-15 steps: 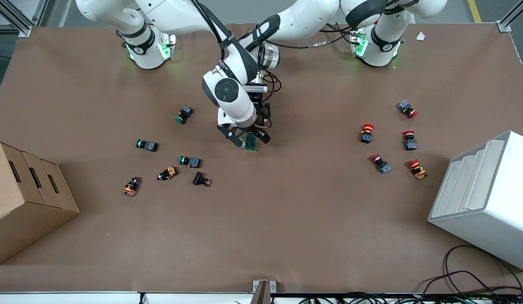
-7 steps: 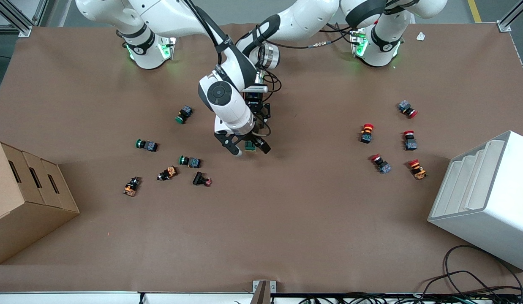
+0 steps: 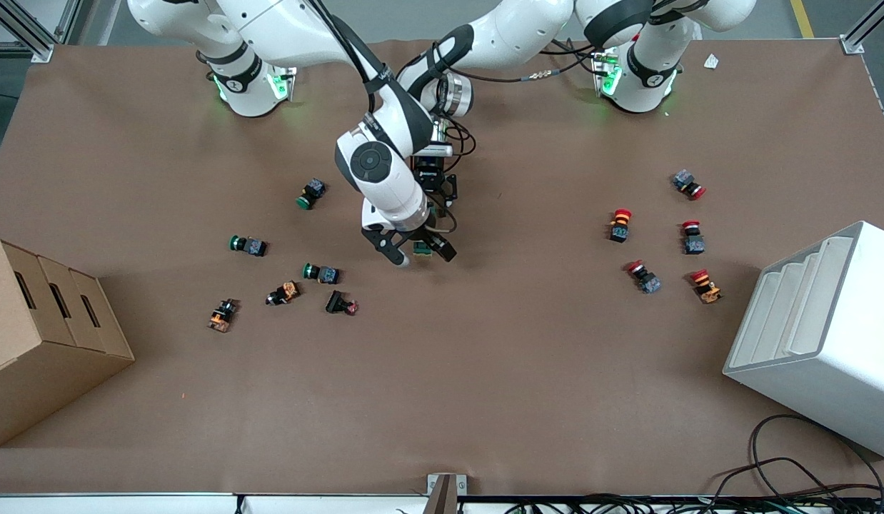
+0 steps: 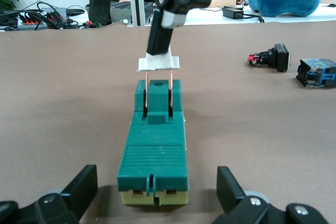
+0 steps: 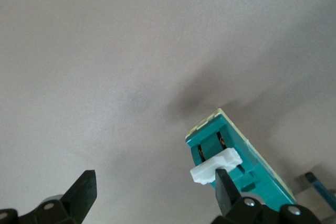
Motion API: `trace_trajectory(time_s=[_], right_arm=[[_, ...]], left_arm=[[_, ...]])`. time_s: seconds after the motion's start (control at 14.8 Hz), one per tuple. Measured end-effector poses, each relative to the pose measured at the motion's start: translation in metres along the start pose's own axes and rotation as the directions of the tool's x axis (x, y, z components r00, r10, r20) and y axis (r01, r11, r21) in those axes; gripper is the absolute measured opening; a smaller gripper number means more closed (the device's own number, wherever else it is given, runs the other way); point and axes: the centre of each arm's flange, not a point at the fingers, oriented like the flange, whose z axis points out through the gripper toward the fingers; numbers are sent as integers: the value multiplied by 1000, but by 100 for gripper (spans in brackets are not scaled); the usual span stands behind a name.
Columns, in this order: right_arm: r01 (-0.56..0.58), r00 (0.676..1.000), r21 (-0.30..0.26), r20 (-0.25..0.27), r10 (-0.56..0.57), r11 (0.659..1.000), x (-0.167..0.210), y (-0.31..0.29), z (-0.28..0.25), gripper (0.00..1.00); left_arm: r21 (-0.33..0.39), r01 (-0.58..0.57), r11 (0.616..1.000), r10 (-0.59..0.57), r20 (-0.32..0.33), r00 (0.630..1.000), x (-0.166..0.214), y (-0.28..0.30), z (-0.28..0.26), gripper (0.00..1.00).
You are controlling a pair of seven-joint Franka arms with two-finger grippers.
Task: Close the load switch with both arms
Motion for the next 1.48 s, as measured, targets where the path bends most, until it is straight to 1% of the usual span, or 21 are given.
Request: trace_trajectory(time_s=[0.34,0.54,0.67,0.81,0.94,1.15,1.28,1.35,1.48], right_arm=[[14,1000,15,-16,-14,1000,26,-3,8,100],[19,999,44,-30,-17,999,36,-8,17,100],[37,999,59,-40,-34,998,39,-9,23,100],[61,997,63,-50,-58,996,50,-9,24,100],[97,994,56,-60,-93,994,77,-7,19,100],[186,982,-5,-41,-186,983,133,2,0,100],[262,965,-52,1,-262,964,181,15,-31,100],[302,953,-68,24,-301,951,205,23,-50,100],[396,918,-103,53,-393,912,248,43,-92,100]], left_arm=[[0,0,1000,0,0,1000,0,0,0,100],[0,0,1000,0,0,1000,0,0,0,100],[0,0,1000,0,-1,1000,0,0,0,100],[0,0,1000,0,-1,1000,0,0,0,100],[1,0,1000,0,-1,1000,0,0,0,100],[5,2,1000,-1,-4,1000,1,-1,3,100],[22,8,1000,-8,0,1000,4,-1,6,100],[44,13,999,-14,11,1000,6,0,7,100],[105,22,994,-27,49,998,17,6,7,100]])
